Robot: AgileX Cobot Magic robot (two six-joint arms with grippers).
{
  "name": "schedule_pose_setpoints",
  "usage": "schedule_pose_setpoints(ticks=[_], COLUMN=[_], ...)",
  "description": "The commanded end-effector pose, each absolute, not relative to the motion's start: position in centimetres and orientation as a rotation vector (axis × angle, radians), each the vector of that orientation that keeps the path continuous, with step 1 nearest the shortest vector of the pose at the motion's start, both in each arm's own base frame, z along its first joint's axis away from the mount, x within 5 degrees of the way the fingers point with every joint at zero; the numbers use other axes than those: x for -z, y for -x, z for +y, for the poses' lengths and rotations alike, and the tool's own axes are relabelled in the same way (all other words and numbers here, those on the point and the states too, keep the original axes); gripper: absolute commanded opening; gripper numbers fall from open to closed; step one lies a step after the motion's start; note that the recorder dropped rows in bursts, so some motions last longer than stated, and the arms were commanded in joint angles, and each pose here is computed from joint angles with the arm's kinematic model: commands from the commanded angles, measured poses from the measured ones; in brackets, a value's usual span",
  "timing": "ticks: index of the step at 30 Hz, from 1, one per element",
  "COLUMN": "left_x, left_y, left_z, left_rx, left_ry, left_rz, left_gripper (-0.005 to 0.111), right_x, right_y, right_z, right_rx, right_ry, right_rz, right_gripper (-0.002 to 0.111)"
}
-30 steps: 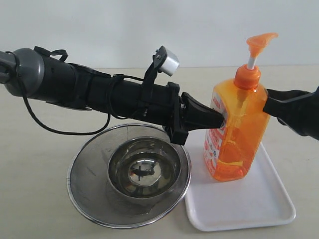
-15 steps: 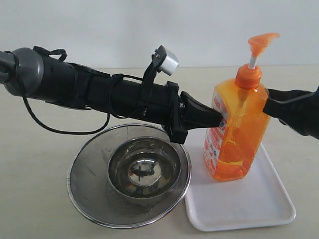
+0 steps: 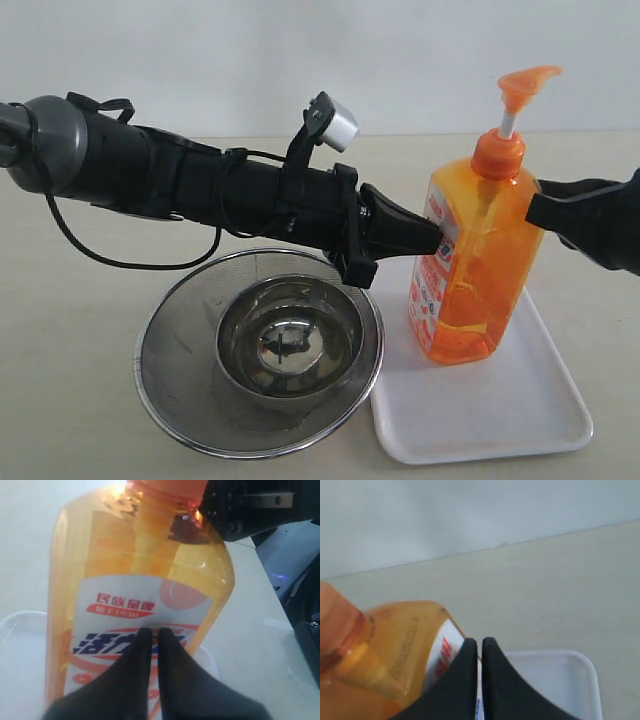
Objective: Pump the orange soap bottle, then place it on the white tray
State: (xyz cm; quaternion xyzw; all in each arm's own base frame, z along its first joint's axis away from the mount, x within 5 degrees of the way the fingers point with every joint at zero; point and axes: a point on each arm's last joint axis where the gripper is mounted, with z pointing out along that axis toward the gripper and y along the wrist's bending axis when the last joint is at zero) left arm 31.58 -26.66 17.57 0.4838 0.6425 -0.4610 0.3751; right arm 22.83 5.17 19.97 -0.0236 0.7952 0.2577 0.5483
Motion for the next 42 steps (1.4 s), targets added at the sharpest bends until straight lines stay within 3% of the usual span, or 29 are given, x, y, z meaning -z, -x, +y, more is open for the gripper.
schedule_pose_setpoints(ticks=[1,15,31,42], left_x=[-17.7,-18.0,-21.3,-20.1], left_y=[-31.8,-32.6,-30.9,-28.7], left_z=[-26.6,-24.5,-21.6,-20.9], left_rx=[1.161,1.183,1.167,1.214], left_ry=[-1.229,-1.193,-1.138,-1.159], left_rz=[1.643,1.633,1.606,1.617], left_gripper=[0.005,0.005,0.005,0.005], right_x=[-19.6,-19.0,-18.8,-18.3], right_y=[-22.8,-22.5,-22.6,-22.3], right_z=[5.0,3.8,3.2,3.0], right_rx=[-0.575,-0.466,-0.413,-0.398], right_ry=[0.068,-0.054,-0.113,-0.139], right_rz=[1.922,1.885,1.892,1.941], right_gripper=[0.0,0.0,0.0,0.0])
